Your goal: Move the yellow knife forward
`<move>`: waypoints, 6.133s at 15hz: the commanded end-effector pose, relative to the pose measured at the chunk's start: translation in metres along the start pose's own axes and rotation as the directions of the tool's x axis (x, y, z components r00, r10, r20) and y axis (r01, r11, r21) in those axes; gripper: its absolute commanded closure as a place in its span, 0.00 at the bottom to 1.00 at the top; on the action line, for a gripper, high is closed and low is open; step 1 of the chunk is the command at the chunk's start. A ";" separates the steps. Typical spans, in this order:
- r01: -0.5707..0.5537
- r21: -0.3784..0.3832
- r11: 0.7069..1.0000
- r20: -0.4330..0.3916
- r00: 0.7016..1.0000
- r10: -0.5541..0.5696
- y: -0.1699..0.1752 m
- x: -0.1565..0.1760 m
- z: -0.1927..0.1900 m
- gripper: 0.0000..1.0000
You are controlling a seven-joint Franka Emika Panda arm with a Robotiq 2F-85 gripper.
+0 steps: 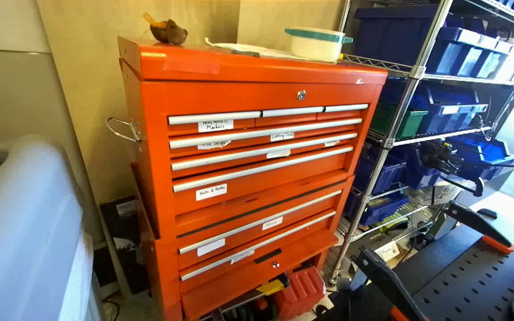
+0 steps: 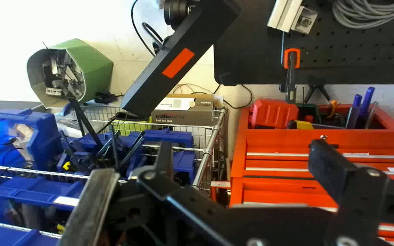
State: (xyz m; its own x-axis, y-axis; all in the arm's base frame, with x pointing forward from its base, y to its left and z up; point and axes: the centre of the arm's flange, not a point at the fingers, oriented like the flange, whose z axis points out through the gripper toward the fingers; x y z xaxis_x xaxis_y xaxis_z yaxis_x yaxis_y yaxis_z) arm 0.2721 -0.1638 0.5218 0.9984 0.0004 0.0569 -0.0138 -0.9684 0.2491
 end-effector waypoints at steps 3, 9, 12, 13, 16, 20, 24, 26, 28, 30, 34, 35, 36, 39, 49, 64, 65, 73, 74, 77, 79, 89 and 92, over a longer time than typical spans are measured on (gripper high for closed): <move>-0.001 -0.001 1.000 -0.003 1.000 0.001 0.001 0.000 -0.001 0.00; -0.001 -0.001 1.000 -0.003 1.000 0.001 0.001 0.000 -0.002 0.00; -0.001 -0.001 1.000 -0.003 1.000 0.001 0.001 0.000 -0.002 0.00; -0.010 0.008 1.000 0.021 1.000 0.010 -0.001 0.003 0.004 0.00; -0.071 0.000 0.998 0.062 0.996 0.070 0.000 0.018 0.031 0.00; -0.238 0.019 0.971 0.065 0.969 0.236 -0.002 0.061 0.065 0.00; -0.421 -0.003 0.907 -0.012 0.907 0.421 -0.005 0.127 0.100 0.00; -0.484 0.002 0.875 -0.040 0.874 0.484 -0.006 0.157 0.115 0.00; -0.559 0.020 0.829 -0.048 0.827 0.560 -0.005 0.188 0.129 0.00; -0.640 0.053 0.767 -0.073 0.763 0.642 -0.002 0.220 0.140 0.00; -0.776 0.101 0.623 -0.130 0.611 0.781 0.007 0.288 0.158 0.00; -0.808 0.109 0.579 -0.127 0.566 0.815 0.007 0.305 0.162 0.00; -0.837 0.119 0.534 -0.122 0.522 0.844 0.004 0.320 0.165 0.00; -0.899 0.160 0.409 -0.103 0.397 0.912 -0.013 0.360 0.174 0.00; -0.918 0.295 0.263 -0.189 0.214 0.958 -0.054 0.456 0.155 0.00; -0.878 0.330 0.348 -0.237 0.279 0.931 -0.094 0.531 0.227 0.32; -0.877 0.332 0.348 -0.237 0.280 0.930 -0.094 0.531 0.226 0.42; -0.836 0.433 0.338 -0.234 0.258 0.937 -0.081 0.521 0.159 0.99; -0.827 0.449 0.337 -0.235 0.255 0.938 -0.078 0.516 0.146 0.97; -0.799 0.493 0.344 -0.190 0.287 0.939 -0.070 0.492 0.108 0.95; -0.787 0.502 0.358 -0.145 0.331 0.932 -0.066 0.472 0.091 0.95; -0.778 0.352 0.520 -0.084 0.527 0.846 -0.067 0.368 0.113 0.95; -0.780 0.318 0.540 -0.075 0.547 0.834 -0.070 0.343 0.130 0.95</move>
State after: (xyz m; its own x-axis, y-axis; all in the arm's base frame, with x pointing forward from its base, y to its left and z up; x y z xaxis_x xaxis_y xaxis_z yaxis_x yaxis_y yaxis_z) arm 0.6676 -0.1318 0.4044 0.5059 -0.8018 0.3180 -0.7738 -0.5848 -0.2434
